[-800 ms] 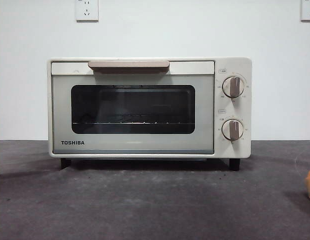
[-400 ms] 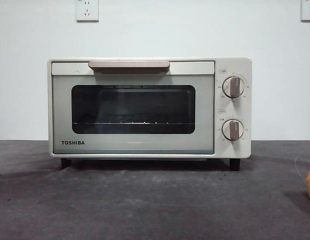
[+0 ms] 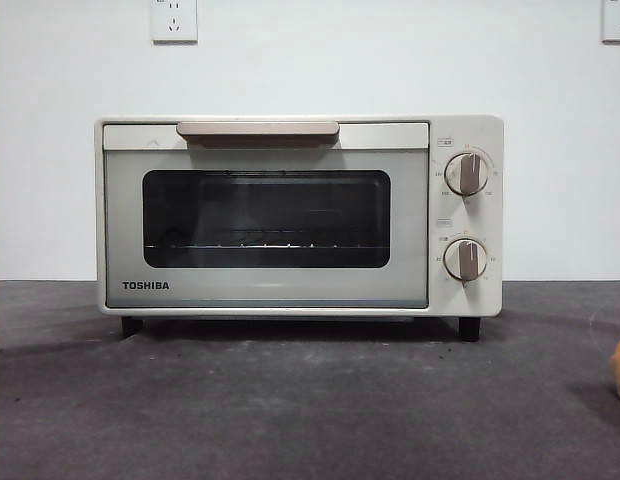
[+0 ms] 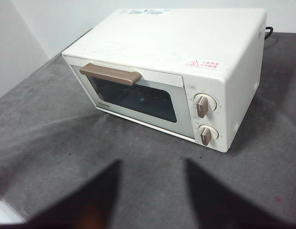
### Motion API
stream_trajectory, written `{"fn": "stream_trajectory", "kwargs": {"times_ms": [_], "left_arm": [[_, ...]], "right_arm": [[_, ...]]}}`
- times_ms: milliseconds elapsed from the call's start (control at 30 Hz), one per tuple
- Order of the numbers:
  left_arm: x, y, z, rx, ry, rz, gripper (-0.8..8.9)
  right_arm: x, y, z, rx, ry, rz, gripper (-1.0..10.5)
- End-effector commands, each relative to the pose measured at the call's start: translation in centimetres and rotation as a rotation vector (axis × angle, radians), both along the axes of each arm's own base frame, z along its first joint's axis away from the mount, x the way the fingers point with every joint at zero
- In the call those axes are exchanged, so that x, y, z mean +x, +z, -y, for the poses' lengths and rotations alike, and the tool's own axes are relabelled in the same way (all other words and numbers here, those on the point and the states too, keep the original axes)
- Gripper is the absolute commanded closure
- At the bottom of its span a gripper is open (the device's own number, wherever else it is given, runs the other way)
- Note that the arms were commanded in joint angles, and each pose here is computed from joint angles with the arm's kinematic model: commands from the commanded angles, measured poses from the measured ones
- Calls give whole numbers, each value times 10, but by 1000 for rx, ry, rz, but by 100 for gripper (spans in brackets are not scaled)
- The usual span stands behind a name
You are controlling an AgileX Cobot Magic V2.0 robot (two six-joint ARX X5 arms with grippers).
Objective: The left arm flap open the oven, the right arm pick bread and place it into oven, the left arm flap close the oven
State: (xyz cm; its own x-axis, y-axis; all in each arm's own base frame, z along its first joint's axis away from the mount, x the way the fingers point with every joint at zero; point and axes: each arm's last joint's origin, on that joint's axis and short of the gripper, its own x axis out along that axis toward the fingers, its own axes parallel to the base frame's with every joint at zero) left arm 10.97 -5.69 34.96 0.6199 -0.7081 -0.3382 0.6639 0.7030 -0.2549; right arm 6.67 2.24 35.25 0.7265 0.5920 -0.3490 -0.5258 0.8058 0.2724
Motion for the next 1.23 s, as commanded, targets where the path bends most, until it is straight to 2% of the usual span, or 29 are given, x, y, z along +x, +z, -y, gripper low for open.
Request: {"fn": "stream_trajectory", "kwargs": {"times_ms": [33,133,367,500,633,833,1233], "left_arm": [[-1,7,0,-2,-9,29,349],[-1,5,0,3,-9,15,278],[-2,3,0,9,-7,-18,282],[-2,2,0,-18,10,-60,282],[-3,1,-1,-15,11,-74,282],[-4,-1,-1,-6,12,-97,282],[-5,-3,-1,11,9,-109,282]], "right_arm": [[-1,4,0,6,5,8,499],[-1,4,0,11,3,1,442],[-1,3,0,53,-18,-53,442],[8,-2,-1,89,-43,-163,442],[26,-14,-5,62,-50,-325,442],[61,-37,-12,-80,-127,-550,442],[125,-95,-41,-400,-178,-847,442]]}}
